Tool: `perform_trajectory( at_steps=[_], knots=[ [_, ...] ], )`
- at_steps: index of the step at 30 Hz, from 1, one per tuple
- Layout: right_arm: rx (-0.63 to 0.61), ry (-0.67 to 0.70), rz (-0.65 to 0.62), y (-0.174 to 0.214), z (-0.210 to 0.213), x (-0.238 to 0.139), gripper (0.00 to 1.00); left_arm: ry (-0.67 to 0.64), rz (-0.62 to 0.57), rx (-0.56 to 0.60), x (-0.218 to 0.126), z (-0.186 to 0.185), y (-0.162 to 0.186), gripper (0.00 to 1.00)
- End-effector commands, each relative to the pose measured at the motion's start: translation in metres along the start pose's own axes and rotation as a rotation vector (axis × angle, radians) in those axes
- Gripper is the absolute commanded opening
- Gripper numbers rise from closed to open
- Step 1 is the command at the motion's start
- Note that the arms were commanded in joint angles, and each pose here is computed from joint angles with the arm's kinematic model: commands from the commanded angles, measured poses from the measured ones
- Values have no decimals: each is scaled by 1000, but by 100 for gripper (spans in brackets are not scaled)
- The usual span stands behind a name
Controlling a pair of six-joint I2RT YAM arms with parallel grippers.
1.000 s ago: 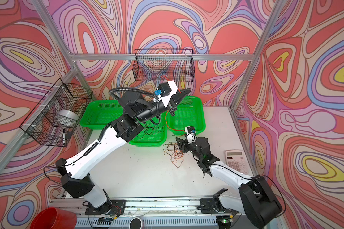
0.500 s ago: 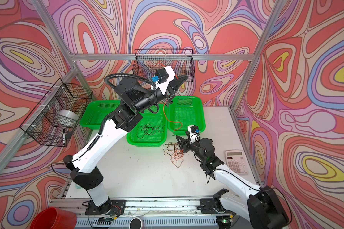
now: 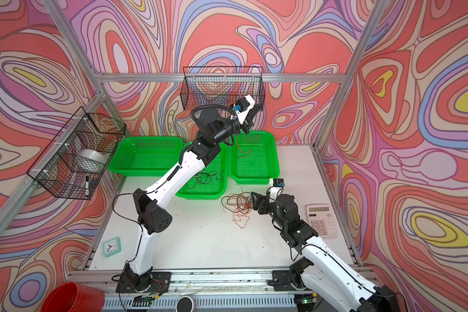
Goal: Untangle the cables
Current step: 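Lower the red wire into the green basket nearest the right arm with left gripper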
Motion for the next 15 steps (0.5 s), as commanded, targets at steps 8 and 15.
perform_trajectory(
  at_steps=[8,15],
  knots=[
    [59,86,32,15,-14,-11,79,-177,156,-62,9,14,163,0],
    [5,145,52,5,-19,-21,76,-262,474,-66,-16,7,281,21]
  ],
)
Point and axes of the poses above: each gripper's point midway between its finger pads, its own x axis out along the fingers, its own z axis along the line the jaws close on, y = z × x, the point moved 4 cm from there along -x, back along the fingers, and after that the axes turned 8 degrees about -x, right-handed, at the moved point
